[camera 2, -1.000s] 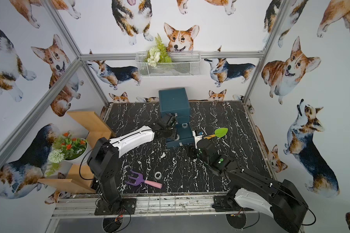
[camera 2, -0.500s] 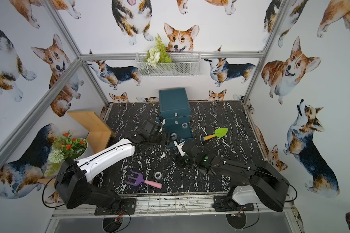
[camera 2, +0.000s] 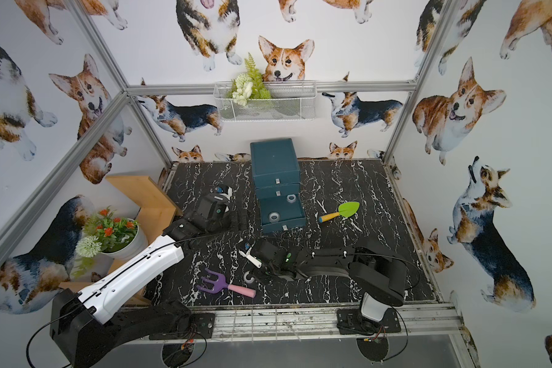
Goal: Place the transparent tape into the drawer according to color
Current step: Pick up the tape at the center of the board.
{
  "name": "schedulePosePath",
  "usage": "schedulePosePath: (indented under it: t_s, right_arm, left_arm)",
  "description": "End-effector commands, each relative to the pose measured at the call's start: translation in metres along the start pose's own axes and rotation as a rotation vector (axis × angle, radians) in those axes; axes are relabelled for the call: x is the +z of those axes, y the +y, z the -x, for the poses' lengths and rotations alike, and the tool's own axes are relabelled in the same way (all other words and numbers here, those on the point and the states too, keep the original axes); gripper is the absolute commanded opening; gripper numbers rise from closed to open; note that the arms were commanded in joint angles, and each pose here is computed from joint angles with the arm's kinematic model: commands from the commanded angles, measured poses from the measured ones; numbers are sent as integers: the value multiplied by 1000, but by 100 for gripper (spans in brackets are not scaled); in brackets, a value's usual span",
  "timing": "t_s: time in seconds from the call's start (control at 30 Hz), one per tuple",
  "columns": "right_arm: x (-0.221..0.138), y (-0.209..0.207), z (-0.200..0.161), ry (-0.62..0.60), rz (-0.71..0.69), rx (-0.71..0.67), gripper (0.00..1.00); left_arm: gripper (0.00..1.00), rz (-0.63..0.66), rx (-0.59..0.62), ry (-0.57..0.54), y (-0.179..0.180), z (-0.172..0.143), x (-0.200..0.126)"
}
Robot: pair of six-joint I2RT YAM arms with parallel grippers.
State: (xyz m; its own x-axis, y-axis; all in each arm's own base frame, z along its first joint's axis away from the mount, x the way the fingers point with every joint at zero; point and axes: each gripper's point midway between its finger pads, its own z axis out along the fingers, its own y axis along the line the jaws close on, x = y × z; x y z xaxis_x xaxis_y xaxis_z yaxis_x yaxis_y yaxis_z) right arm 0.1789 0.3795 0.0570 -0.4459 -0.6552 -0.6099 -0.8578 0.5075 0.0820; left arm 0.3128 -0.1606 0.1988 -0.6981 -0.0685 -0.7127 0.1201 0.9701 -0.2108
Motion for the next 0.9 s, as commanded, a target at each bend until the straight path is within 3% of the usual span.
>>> schedulePosePath:
  t_s: [0.0,0.23,0.37,0.5,0.87]
  right_arm:
    - [7,1,-4,43,-13,-54,54]
    - [18,5,-4,68,-1,-67,51]
    - [17,14,-1,59,31,-89,67]
    - [20,21,0,61,57,-102,72]
    - [38,18,-24,148,37,-110,69]
  left_arm:
    - [99,27,12,-3,9,3,-3]
    - [99,46,17,-9,18,7,-6]
    - [99,42,11,-4,19,5,-4]
    - [99,37,11,5,18,4,-2]
    - [99,32,6,2,18,5,-2]
